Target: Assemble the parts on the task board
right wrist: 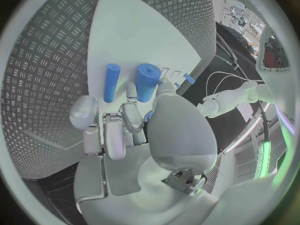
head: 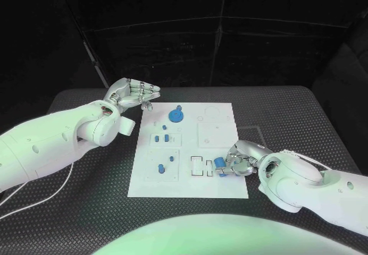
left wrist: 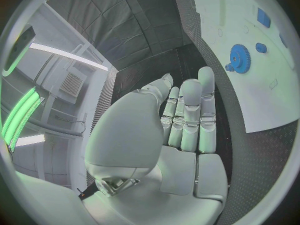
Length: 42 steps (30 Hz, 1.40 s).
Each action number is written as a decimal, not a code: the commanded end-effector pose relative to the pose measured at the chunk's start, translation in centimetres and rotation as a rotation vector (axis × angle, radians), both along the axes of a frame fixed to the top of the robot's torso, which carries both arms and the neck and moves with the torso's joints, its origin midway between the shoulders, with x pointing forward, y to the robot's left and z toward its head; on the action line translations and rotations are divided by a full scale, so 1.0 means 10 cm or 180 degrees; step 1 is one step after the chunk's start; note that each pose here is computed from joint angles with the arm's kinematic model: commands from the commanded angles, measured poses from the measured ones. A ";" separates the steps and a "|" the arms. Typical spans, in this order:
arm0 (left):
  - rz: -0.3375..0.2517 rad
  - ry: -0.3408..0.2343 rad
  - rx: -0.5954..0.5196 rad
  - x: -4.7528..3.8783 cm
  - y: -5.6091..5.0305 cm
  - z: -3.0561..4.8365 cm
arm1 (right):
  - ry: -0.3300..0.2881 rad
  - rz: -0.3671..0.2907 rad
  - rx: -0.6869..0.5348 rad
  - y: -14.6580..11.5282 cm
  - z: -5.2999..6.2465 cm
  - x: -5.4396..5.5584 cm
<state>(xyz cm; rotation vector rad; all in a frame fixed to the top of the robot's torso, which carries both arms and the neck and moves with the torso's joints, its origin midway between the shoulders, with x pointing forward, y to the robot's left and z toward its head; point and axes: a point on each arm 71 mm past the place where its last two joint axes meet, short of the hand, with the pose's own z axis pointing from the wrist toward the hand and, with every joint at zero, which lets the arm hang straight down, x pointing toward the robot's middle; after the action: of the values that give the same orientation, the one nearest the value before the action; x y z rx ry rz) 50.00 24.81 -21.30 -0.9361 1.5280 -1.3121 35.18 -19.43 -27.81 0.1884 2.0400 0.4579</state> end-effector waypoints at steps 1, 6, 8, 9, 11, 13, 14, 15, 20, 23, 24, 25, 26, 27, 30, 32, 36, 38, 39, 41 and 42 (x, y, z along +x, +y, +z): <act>-0.0039 0.0007 -0.0024 -0.003 -0.02 0.011 | 0.0014 -0.0036 -0.0020 -0.01 -0.03 -0.02; -0.0036 0.0008 -0.0022 -0.004 -0.01 0.010 | -0.0107 -0.0072 0.0119 -0.01 0.04 -0.06; -0.0035 0.0009 -0.0021 -0.003 -0.01 0.009 | -0.0155 -0.0069 0.0185 0.00 0.08 -0.08; -0.0035 0.0010 -0.0021 -0.003 -0.01 0.007 | -0.0181 -0.0065 0.0222 0.01 0.10 -0.09; -0.0040 0.0011 -0.0024 -0.004 -0.02 0.004 | -0.0231 -0.0065 0.0303 0.03 0.14 -0.11; -0.0048 0.0013 -0.0028 -0.006 -0.03 0.002 | -0.0277 -0.0075 0.0389 0.05 0.17 -0.12; -0.0050 0.0013 -0.0029 -0.006 -0.03 0.001 | -0.0295 -0.0081 0.0421 0.06 0.18 -0.13; -0.0051 0.0014 -0.0029 -0.007 -0.03 0.000 | -0.0314 -0.0089 0.0459 0.07 0.19 -0.13; -0.0047 0.0015 -0.0028 -0.009 -0.03 -0.003 | -0.0320 -0.0081 0.0552 0.12 0.20 -0.14; -0.0049 0.0015 -0.0028 -0.010 -0.03 -0.003 | -0.0260 -0.0058 0.0573 0.17 0.18 -0.13; -0.0050 0.0016 -0.0029 -0.011 -0.03 -0.003 | -0.0241 -0.0049 0.0578 0.18 0.17 -0.12; -0.0052 0.0016 -0.0029 -0.012 -0.03 -0.003 | -0.0218 -0.0036 0.0585 0.20 0.16 -0.12; -0.0052 0.0016 -0.0030 -0.012 -0.03 -0.003 | -0.0202 -0.0026 0.0591 0.22 0.16 -0.12; -0.0054 0.0017 -0.0030 -0.013 -0.03 -0.002 | -0.0182 -0.0009 0.0603 0.26 0.15 -0.12; -0.0056 0.0017 -0.0031 -0.014 -0.03 -0.002 | -0.0140 0.0037 0.0620 0.33 0.13 -0.11; -0.0056 0.0017 -0.0031 -0.014 -0.03 -0.002 | -0.0094 0.0071 0.0613 0.38 0.11 -0.10; -0.0058 0.0017 -0.0031 -0.016 -0.03 -0.001 | -0.0015 0.0130 0.0574 0.44 0.08 -0.10; -0.0059 0.0018 -0.0032 -0.016 -0.04 -0.001 | 0.0001 0.0141 0.0557 0.47 0.07 -0.09; -0.0060 0.0018 -0.0032 -0.016 -0.04 -0.001 | 0.0001 0.0139 0.0551 0.47 0.07 -0.09; -0.0062 0.0018 -0.0033 -0.016 -0.04 -0.001 | -0.0002 0.0125 0.0541 0.49 0.06 -0.08; -0.0062 0.0018 -0.0033 -0.016 -0.04 -0.001 | -0.0005 0.0117 0.0539 0.49 0.06 -0.08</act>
<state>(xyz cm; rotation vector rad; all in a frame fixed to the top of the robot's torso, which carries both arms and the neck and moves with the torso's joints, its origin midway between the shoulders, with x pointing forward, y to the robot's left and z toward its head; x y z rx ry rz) 49.85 24.60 -21.45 -0.9375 1.5382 -1.3184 34.44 -14.55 -27.17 0.2629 1.9869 0.6650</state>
